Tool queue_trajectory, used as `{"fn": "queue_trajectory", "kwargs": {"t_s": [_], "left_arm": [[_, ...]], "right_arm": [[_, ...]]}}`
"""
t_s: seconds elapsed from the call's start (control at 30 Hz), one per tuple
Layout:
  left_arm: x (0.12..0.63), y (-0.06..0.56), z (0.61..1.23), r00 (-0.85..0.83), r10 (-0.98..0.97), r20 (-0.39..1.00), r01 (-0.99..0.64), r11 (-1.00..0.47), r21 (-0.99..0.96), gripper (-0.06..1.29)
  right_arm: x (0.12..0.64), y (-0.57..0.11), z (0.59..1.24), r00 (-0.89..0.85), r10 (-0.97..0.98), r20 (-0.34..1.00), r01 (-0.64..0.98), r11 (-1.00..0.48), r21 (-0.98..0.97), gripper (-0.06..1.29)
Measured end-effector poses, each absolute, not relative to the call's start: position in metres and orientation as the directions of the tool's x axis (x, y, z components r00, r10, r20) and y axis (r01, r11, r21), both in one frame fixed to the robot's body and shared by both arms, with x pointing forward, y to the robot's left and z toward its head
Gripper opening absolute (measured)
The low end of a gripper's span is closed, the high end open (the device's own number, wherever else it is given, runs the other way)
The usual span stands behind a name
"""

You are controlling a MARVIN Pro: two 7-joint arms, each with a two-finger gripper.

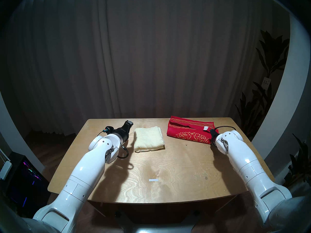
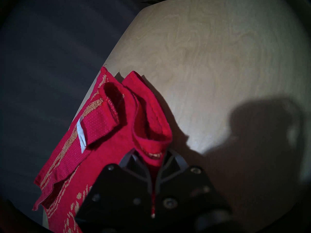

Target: Fold each towel twice and stack them on table

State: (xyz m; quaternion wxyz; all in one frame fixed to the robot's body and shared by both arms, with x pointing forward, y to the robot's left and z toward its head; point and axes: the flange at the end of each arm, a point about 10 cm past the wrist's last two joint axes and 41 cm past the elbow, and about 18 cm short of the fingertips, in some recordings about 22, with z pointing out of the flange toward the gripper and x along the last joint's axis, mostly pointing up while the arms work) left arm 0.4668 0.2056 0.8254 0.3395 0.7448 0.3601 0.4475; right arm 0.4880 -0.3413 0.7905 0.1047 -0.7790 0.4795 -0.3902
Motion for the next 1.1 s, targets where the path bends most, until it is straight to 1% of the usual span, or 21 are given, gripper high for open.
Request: {"fn": "queue_trajectory", "kwargs": {"t_s": [0.33,0.6,0.87,1.1], "left_arm": [[0.464,0.184,0.825,0.339,0.842,0.421,0.224,-0.507,0.833,1.21],[0.46,0.175,0.829,0.306,0.856,0.416,0.225,-0.49,0.843,1.21],[0.451,0.182,0.829,0.26,0.875,0.409,0.245,-0.469,0.848,1.21],[0.441,0.196,0.828,0.212,0.888,0.408,0.262,-0.453,0.852,1.21]], "right_arm": [[0.483,-0.374,0.791,0.284,-0.775,0.565,-0.657,-0.586,-0.473,-0.02],[0.491,-0.386,0.792,0.351,-0.691,0.631,-0.611,-0.68,-0.405,-0.02],[0.503,-0.382,0.797,0.401,-0.603,0.69,-0.552,-0.76,-0.343,-0.02],[0.518,-0.363,0.815,0.429,-0.511,0.745,-0.463,-0.832,-0.305,-0.02]]}}
